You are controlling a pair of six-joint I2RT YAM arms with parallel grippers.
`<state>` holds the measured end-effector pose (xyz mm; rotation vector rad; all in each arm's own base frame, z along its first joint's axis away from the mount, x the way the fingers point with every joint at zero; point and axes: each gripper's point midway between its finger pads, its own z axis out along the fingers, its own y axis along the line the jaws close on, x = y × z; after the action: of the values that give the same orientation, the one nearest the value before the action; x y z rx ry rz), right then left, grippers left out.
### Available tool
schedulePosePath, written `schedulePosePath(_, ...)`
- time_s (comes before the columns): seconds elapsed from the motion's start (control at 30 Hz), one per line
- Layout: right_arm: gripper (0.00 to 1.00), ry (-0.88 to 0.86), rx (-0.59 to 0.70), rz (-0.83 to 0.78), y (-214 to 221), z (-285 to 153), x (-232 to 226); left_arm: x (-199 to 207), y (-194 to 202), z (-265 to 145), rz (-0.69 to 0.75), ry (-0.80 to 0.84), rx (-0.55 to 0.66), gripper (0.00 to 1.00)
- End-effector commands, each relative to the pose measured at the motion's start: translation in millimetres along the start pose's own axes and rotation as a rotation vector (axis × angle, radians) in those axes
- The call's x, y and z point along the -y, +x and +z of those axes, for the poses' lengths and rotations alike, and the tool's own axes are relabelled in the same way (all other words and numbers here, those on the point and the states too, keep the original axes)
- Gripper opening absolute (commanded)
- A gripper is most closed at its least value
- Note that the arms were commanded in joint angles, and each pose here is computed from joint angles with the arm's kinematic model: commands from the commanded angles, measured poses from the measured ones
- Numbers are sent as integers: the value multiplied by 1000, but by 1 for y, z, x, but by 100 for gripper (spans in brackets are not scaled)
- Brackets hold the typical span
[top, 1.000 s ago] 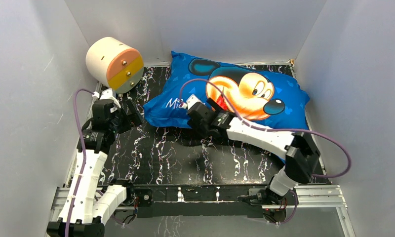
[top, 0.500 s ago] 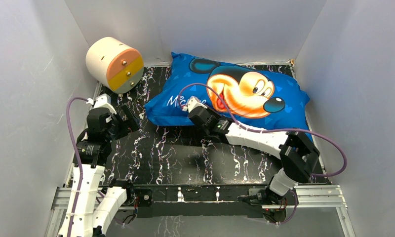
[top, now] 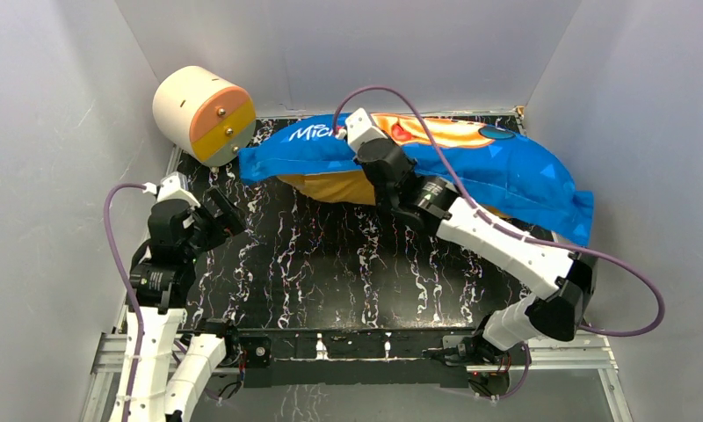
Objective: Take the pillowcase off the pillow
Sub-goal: Turn over the pillow at the center of the board.
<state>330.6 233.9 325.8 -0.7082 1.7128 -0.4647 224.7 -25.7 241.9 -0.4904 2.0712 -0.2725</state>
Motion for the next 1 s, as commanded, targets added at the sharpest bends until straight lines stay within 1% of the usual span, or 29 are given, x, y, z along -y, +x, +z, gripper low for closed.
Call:
schedulePosePath(0.0,0,-140,218,327,-71,-58,47,0,-15,-9,-32,-1,81,98)
schedulePosePath(0.03,0,-208,241,371,-76,-64,40,-1,-16,-9,-32,-7,84,98)
schedulePosePath(0.1,0,-331,284,407,-86,-74,24,0,-18,-9,-34,-8,88,98)
schedulePosePath(0.2,0,-415,266,386,-88,-67,-7,2,-20,-8,-34,2,87,98)
schedulePosePath(0.23,0,-387,237,400,-87,-59,-10,3,-20,-8,-34,3,87,98)
schedulePosePath(0.27,0,-307,196,449,-84,-49,-4,3,-20,-8,-34,5,86,98)
schedulePosePath(0.37,0,-14,145,500,-82,-28,41,6,-20,-8,-15,22,81,98)
schedulePosePath(0.4,0,37,148,525,-84,-23,58,8,-19,-7,-6,32,73,98)
schedulePosePath(0.5,0,121,166,620,-92,-11,113,18,-14,-3,10,87,37,98)
schedulePosePath(0.53,0,144,169,625,-95,-11,129,26,-12,-3,15,129,20,98)
schedulePosePath(0.6,0,164,180,586,-104,-16,147,38,-6,1,27,201,-11,98)
schedulePosePath(0.7,0,181,146,551,-100,-22,156,55,12,13,36,305,-99,98)
schedulePosePath(0.73,0,194,126,548,-94,-23,156,60,21,21,33,335,-151,98)
schedulePosePath(0.83,0,287,85,543,-68,-22,163,76,42,46,11,440,-260,98)
schedulePosePath(0.97,0,240,61,565,-54,-13,152,104,58,84,-24,609,-352,98)
